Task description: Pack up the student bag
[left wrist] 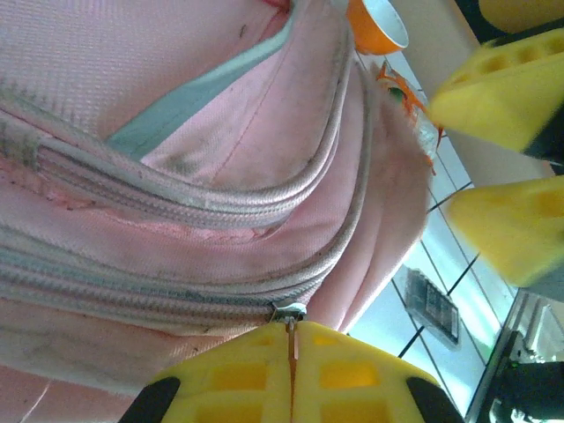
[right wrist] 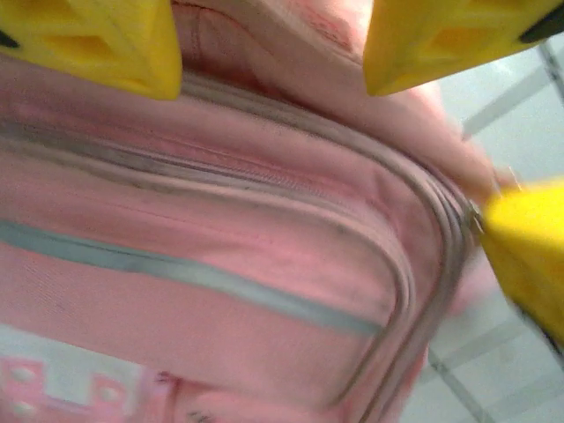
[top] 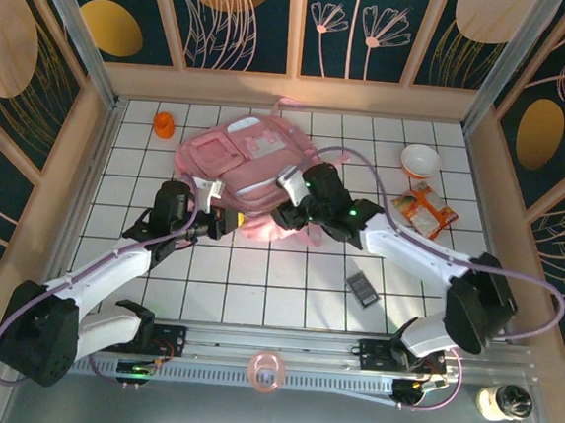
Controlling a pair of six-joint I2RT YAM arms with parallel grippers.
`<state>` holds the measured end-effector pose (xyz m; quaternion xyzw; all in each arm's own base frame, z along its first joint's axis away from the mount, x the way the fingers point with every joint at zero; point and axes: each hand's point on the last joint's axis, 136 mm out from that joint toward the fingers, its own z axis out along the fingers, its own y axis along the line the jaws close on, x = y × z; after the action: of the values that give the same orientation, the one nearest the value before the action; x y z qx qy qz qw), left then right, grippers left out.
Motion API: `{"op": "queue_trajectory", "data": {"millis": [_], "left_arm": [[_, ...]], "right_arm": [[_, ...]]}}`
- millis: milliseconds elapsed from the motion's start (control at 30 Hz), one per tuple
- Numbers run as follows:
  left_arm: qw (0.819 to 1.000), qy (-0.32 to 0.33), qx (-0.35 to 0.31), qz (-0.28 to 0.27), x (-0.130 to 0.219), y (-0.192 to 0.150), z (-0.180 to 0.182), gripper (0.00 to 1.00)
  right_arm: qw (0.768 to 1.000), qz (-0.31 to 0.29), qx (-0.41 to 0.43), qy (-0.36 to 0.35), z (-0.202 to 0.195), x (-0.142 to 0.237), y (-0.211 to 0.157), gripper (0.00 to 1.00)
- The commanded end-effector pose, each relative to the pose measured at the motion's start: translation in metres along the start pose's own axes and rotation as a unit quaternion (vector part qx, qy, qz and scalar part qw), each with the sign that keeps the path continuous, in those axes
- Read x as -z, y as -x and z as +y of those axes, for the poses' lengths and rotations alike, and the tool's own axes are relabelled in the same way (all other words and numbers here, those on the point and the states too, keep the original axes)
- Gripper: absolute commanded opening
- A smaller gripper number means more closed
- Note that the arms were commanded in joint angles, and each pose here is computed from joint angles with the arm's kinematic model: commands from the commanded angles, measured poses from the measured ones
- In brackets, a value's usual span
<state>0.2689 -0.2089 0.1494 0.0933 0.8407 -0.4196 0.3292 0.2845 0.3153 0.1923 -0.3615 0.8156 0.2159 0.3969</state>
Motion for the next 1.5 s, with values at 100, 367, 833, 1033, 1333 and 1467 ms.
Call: {"op": "queue_trajectory", "data": {"millis": [100, 367, 833, 1033, 1333, 1467], "left_arm": [[1.000, -0.018, -0.014, -0.013, -0.001, 0.010, -0.012, 0.00], [1.000, -0.006, -0.022, -0.004, -0.002, 0.004, -0.005, 0.00], [1.000, -0.008, -0.020, 0.001, -0.002, -0.004, -0.002, 0.00], [1.000, 0.001, -0.022, 0.009, -0.003, -0.010, 0.001, 0.00], [0.999, 0.003, -0.027, 0.037, -0.016, -0.024, -0.001, 0.00], [0.998, -0.012, -0.033, 0.045, -0.024, -0.027, -0.014, 0.00]], "right_arm": [[0.905, 0.007, -0.422, -0.051, -0.017, 0.043, -0.042, 0.69], [0.835, 0.006, -0.549, -0.012, -0.017, 0.022, -0.092, 0.73], [0.818, 0.009, -0.575, 0.008, -0.029, -0.028, -0.095, 0.40], [0.827, -0.008, -0.560, 0.050, -0.016, -0.035, -0.077, 0.15], [0.821, -0.062, -0.552, 0.133, 0.018, -0.024, -0.026, 0.00], [0.822, -0.068, -0.543, 0.159, 0.033, -0.024, -0.008, 0.00]]}}
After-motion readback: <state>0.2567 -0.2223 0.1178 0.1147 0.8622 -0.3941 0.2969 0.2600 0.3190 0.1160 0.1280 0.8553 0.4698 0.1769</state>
